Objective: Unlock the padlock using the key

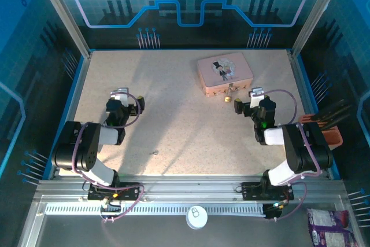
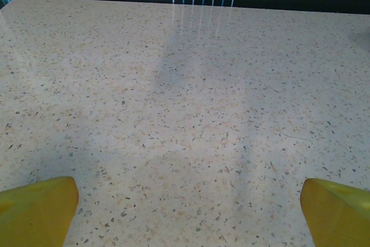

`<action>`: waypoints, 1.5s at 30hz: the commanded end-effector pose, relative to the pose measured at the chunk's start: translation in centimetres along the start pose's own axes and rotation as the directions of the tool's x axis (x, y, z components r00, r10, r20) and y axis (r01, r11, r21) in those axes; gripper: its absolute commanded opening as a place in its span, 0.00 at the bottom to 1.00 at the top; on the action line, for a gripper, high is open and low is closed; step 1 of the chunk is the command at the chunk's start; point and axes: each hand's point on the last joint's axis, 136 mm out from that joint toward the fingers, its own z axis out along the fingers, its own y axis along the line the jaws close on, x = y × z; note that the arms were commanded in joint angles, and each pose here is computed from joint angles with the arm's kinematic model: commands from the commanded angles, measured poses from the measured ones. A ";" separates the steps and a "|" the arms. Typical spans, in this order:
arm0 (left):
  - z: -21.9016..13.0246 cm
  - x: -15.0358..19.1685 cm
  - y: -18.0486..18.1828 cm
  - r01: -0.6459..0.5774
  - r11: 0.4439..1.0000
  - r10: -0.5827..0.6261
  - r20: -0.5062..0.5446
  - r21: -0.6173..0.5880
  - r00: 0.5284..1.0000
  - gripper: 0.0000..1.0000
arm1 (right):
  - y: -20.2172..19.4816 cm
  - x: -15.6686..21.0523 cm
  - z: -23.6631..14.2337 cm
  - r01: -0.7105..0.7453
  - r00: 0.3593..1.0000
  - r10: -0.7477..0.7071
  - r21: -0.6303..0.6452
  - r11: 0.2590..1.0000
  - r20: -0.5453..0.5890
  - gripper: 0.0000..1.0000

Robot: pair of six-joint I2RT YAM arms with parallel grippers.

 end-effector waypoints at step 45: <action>-12.3 -14.4 -0.4 0.367 0.928 -0.346 0.210 -0.069 0.914 0.99 | 6.1 -12.2 -8.1 0.041 0.988 -0.006 -0.222 0.974 0.156 1.00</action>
